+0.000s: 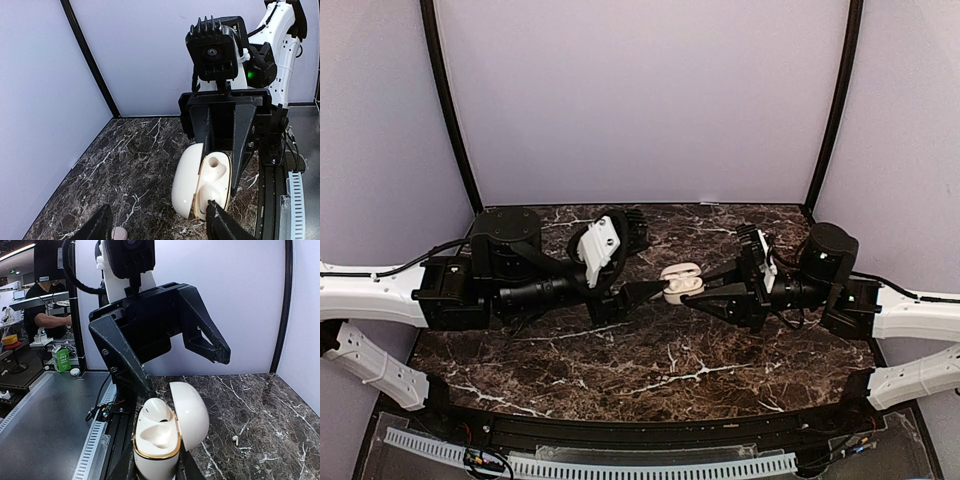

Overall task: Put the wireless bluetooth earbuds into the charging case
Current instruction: Adjust the left earbud in the left side groove of the charging case, then pick up the right earbud from the center of the board.

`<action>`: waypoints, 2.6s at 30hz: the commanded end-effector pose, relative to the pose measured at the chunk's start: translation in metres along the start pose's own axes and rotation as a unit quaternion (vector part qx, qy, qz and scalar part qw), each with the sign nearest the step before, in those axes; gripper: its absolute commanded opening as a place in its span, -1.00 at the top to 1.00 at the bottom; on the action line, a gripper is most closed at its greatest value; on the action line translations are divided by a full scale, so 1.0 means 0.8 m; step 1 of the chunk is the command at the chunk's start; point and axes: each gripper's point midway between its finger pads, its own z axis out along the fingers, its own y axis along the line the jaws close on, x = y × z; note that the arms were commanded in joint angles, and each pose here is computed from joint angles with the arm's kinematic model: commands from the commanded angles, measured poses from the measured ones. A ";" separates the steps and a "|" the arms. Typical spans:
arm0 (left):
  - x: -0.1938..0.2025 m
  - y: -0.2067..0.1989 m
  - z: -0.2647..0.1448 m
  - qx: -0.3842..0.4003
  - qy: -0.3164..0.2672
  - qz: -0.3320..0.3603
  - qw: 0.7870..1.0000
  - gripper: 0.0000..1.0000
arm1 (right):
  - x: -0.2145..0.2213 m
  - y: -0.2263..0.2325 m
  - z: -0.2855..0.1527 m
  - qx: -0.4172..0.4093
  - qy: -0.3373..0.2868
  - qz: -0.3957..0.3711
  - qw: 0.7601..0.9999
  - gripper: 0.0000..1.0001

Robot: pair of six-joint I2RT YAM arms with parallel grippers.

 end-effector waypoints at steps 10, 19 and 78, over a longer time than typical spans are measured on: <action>-0.017 0.038 -0.021 -0.021 -0.017 -0.061 0.998 -0.27 | -0.019 -0.013 -0.005 0.027 -0.026 -0.003 0.999 1.00; 0.130 0.164 -0.035 -0.113 0.102 -0.277 0.949 -0.23 | -0.009 -0.044 -0.028 0.064 -0.019 0.061 0.996 1.00; 0.502 0.237 -0.020 -0.227 0.495 -0.305 0.782 0.47 | 0.016 -0.067 -0.042 0.098 0.011 0.080 0.992 1.00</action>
